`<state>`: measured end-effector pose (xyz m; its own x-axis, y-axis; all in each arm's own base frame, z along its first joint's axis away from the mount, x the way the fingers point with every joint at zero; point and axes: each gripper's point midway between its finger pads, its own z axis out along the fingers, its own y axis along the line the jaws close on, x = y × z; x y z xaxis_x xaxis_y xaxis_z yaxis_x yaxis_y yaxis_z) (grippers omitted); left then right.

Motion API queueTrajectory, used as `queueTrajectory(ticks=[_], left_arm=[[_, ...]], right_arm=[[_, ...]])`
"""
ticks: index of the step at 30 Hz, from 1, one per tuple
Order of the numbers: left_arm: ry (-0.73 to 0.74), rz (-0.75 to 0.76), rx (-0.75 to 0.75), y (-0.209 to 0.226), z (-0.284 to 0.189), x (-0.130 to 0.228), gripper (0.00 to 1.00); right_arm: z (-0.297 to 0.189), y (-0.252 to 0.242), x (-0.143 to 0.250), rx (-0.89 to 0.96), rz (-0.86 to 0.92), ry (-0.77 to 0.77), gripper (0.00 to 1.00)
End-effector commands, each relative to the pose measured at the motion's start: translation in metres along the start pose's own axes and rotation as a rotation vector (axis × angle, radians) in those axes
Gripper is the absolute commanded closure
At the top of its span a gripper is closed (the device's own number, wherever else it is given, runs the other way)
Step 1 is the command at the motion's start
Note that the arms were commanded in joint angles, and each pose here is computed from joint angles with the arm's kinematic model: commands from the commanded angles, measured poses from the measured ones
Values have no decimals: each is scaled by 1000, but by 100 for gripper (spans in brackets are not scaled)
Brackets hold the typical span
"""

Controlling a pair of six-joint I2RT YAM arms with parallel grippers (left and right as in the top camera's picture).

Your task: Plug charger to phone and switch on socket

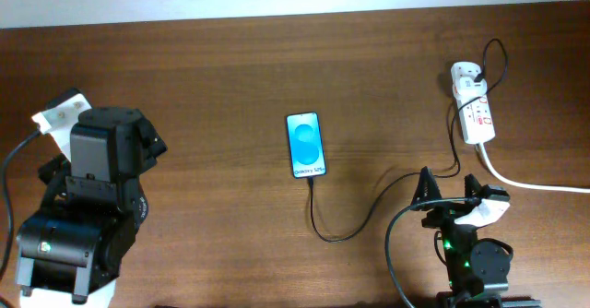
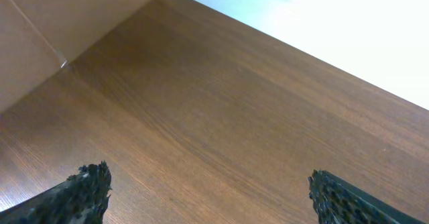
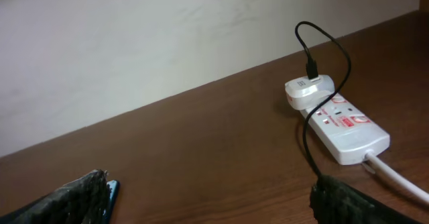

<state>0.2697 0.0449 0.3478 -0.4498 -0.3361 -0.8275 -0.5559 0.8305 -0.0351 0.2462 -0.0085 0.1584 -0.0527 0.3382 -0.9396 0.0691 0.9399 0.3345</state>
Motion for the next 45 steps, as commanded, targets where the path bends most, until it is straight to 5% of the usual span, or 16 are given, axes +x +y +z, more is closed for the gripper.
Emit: queueTrajectory(ticks=[1,34,45], left_arm=[[-1,-13,2,-1,0,0,1],[-1,-13,2,1,-1,2,1],[173,87,-11,43,19,126,1]], right_arm=[[0,2,3,-14,-28,9,2],[0,2,4,-15,-28,10,2],[0,2,3,-14,-28,10,2]])
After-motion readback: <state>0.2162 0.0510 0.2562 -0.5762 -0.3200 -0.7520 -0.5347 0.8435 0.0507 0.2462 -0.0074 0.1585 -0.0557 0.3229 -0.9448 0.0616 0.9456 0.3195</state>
